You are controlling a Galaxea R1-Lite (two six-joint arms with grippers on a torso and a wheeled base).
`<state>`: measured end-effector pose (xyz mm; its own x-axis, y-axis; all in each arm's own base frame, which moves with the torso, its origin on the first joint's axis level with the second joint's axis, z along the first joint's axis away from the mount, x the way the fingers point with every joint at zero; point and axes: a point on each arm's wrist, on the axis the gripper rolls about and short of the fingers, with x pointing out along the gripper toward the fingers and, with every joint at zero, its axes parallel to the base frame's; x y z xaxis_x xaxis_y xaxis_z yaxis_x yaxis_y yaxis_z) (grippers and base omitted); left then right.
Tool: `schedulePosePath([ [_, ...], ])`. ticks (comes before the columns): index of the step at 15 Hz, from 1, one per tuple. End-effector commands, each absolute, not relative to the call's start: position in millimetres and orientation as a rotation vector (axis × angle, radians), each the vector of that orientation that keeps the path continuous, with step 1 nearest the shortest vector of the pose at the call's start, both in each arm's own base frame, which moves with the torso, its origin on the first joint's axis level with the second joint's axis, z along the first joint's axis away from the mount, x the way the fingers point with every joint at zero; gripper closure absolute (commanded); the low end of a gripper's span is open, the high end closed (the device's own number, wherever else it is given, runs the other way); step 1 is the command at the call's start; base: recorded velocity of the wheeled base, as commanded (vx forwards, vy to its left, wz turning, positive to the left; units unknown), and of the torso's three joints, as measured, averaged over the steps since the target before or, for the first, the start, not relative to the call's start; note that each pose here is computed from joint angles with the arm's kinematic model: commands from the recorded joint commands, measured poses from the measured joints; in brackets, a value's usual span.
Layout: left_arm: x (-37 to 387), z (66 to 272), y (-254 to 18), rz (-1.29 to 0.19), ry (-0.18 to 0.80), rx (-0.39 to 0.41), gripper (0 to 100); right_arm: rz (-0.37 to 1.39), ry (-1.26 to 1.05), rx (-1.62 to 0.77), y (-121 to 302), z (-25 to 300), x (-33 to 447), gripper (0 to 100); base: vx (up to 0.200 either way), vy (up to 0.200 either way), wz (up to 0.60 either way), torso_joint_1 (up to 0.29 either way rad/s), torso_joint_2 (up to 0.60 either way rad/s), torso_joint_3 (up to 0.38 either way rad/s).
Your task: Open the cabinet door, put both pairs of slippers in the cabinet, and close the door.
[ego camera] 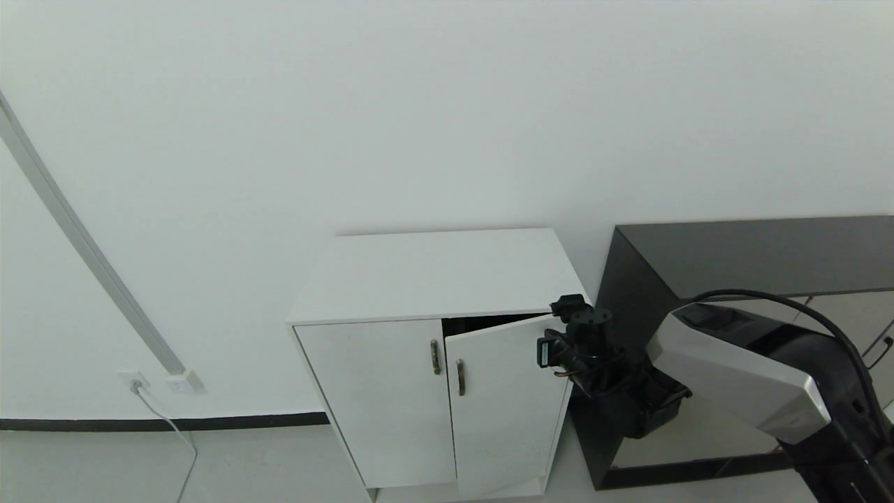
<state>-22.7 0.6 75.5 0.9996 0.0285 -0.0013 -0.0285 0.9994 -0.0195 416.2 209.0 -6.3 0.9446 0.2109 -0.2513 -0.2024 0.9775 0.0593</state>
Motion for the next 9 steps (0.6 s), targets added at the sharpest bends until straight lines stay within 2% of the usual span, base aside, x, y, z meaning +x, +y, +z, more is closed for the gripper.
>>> schedulePosePath([
  [1, -22.7, 75.5, 0.7, 0.029, 0.001, -0.02, 100, 0.201, 0.254, 0.033, 210.5, -10.8, 419.9, 100, 0.0, 0.0, 0.0, 0.0, 0.0, 0.0],
  [9, -22.7, 75.5, 0.7, 0.029, 0.001, -0.02, 100, 0.187, 0.237, 0.038, 210.9, -9.6, 424.3, 100, 0.0, 0.0, 0.0, 0.0, 0.0, 0.0],
])
